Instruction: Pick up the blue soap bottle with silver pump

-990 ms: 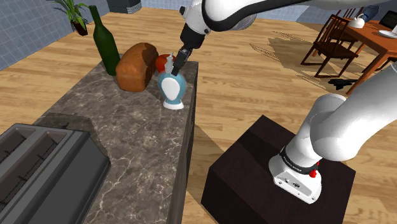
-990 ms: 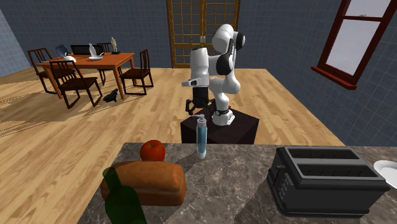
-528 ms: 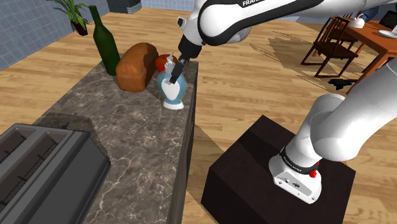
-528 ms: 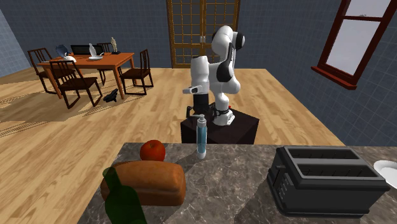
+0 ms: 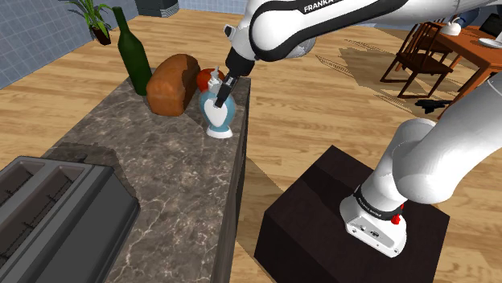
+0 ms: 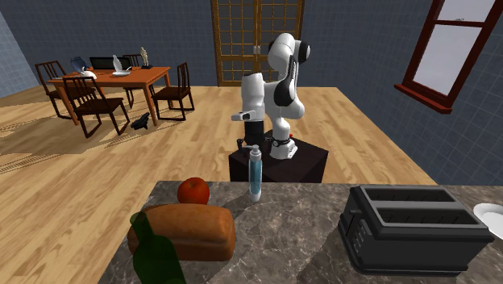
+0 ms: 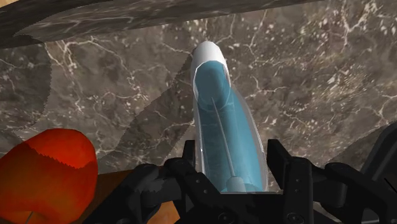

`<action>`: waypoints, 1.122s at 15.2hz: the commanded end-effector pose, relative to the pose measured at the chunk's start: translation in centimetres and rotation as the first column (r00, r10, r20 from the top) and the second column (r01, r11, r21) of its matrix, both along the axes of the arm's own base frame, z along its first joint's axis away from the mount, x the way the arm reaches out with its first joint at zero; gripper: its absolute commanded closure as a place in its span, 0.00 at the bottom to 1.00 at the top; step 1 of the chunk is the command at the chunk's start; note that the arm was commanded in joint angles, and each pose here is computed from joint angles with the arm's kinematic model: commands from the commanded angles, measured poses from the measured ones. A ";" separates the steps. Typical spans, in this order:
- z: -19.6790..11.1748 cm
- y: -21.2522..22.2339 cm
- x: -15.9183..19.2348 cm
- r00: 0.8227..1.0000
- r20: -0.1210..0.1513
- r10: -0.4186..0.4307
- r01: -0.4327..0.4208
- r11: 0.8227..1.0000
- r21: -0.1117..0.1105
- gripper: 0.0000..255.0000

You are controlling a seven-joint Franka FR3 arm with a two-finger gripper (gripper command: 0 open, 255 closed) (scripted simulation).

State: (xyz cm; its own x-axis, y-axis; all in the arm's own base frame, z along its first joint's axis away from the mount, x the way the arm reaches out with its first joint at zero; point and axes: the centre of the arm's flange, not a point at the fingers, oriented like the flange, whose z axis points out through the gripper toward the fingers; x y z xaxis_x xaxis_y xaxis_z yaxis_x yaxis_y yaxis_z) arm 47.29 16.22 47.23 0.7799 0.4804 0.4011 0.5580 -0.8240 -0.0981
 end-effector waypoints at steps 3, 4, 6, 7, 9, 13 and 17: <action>0.0 0.0 0.0 1.000 -0.001 0.001 -0.001 1.000 0.000 1.00; -0.1 0.1 0.0 1.000 -0.001 0.001 -0.001 1.000 0.000 1.00; 1.0 0.1 0.0 1.000 -0.001 0.001 -0.001 1.000 0.000 1.00; 1.5 0.1 0.0 1.000 -0.001 0.001 -0.001 1.000 0.000 1.00; 2.6 0.1 0.0 1.000 -0.001 0.001 -0.001 1.000 0.000 1.00; 4.7 0.1 0.0 1.000 -0.001 0.001 -0.001 1.000 0.000 1.00; 6.8 0.1 0.0 1.000 -0.001 0.001 -0.001 1.000 0.000 1.00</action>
